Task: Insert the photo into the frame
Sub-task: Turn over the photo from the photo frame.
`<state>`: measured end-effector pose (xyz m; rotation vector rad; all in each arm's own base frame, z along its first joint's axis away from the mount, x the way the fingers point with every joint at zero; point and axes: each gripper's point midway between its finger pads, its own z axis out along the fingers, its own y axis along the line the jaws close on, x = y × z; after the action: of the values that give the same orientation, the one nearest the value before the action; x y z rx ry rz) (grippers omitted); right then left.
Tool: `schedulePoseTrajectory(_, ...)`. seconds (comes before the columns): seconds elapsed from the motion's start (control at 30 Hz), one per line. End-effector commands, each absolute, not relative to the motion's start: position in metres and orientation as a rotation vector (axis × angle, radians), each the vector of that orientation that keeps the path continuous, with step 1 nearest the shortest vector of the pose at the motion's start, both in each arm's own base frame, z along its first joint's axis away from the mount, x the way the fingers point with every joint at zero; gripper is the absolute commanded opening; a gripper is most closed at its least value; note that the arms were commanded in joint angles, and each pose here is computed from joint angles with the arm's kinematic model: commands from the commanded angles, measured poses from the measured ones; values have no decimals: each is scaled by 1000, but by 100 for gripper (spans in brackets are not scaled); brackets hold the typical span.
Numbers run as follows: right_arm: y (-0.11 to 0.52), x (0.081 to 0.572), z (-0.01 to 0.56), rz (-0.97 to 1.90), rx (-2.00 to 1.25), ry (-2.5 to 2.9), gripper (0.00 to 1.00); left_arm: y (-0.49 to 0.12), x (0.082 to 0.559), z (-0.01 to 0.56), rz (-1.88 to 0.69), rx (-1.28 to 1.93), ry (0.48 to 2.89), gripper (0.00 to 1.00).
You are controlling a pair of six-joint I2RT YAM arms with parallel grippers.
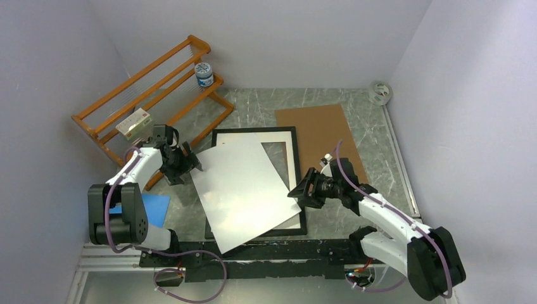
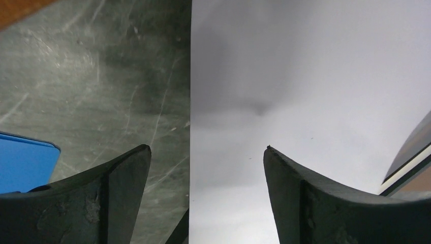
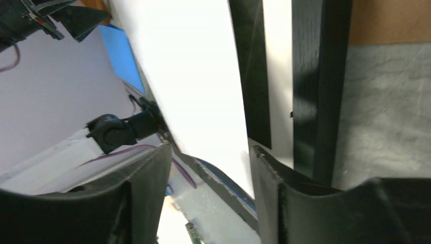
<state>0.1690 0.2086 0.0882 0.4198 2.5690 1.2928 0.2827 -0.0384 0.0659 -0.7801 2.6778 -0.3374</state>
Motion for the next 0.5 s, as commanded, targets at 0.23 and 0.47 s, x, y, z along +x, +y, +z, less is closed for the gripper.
schedulePoseTrajectory(0.23,204,228,101,980,150,2489,64,-45,278,56,-390,-749,2715,90)
schedulePoseTrajectory(0.47,228,242,105,1002,65,2495,61,-67,281,50,-578,-774,2701,89)
